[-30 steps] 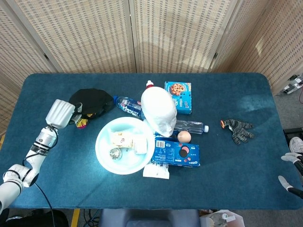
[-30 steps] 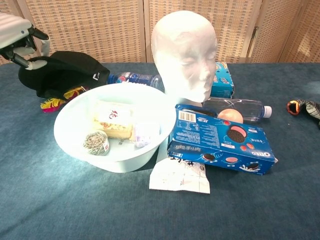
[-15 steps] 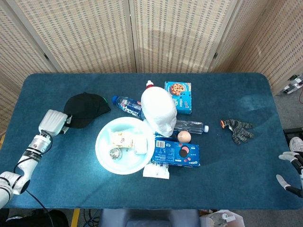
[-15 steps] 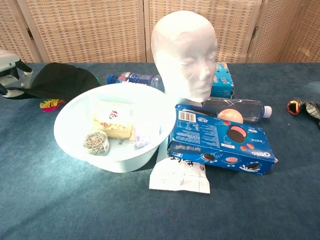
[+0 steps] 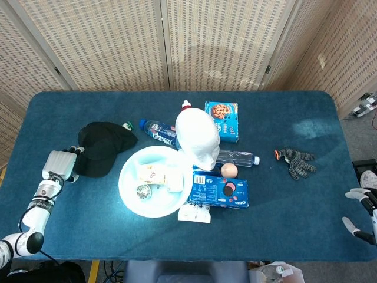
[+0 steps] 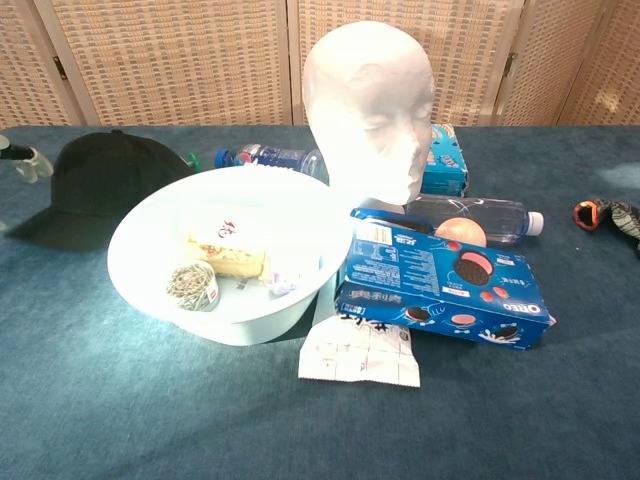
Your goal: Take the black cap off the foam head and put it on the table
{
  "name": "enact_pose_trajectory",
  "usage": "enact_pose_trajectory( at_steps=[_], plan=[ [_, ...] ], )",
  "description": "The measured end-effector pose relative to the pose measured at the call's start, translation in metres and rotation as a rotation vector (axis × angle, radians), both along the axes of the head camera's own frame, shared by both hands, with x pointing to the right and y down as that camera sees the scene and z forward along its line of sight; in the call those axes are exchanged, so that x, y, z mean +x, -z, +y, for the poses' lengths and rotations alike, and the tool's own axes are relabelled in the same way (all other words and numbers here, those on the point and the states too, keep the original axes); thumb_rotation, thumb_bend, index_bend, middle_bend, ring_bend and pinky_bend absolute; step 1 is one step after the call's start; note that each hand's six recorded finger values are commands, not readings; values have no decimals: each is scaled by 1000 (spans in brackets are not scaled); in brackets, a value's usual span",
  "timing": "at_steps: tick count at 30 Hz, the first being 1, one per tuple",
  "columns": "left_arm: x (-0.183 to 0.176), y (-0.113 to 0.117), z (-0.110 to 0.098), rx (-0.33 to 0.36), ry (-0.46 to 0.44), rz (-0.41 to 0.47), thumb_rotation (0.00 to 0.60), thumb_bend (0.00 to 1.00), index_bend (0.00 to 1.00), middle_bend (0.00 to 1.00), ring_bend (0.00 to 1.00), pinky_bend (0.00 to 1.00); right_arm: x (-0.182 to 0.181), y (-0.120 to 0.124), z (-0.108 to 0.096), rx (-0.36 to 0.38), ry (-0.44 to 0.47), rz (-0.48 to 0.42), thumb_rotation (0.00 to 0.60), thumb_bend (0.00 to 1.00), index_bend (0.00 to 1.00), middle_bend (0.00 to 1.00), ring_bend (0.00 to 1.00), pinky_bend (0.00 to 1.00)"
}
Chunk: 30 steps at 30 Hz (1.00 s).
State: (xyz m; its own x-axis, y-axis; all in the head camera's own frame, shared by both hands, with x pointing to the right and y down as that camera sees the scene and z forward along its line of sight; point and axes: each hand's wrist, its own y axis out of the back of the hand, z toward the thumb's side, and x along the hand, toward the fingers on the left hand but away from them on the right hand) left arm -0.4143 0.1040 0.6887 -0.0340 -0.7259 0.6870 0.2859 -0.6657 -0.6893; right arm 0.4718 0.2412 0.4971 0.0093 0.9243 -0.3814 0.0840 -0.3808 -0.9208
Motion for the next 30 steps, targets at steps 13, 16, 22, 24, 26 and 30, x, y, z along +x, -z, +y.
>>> enact_pose_trajectory(
  at_steps=[13, 16, 22, 24, 26, 30],
  plan=[
    [7, 48, 0, 138, 144, 135, 600, 145, 0, 0, 97, 320, 2, -2, -5, -15, 17, 9, 600, 240, 345, 315, 223, 303],
    [4, 67, 7, 203, 197, 210, 600, 145, 0, 0, 100, 320, 0, -4, -8, -28, 29, -1, 600, 239, 345, 315, 223, 303],
    [-5, 97, 33, 281, 242, 266, 600, 145, 0, 0, 100, 320, -8, -9, -15, -50, 84, -7, 600, 240, 345, 315, 223, 303],
    [-8, 104, 43, 297, 243, 271, 600, 145, 0, 0, 100, 320, -12, -10, -17, -51, 102, -12, 600, 239, 345, 315, 223, 303],
    [-10, 110, 52, 307, 242, 273, 600, 145, 0, 0, 100, 320, -14, -10, -18, -49, 114, -17, 600, 239, 345, 315, 223, 303],
    [-16, 122, 71, 333, 246, 278, 600, 145, 0, 0, 100, 319, -17, -12, -20, -39, 133, -30, 600, 239, 345, 315, 223, 303]
  ],
)
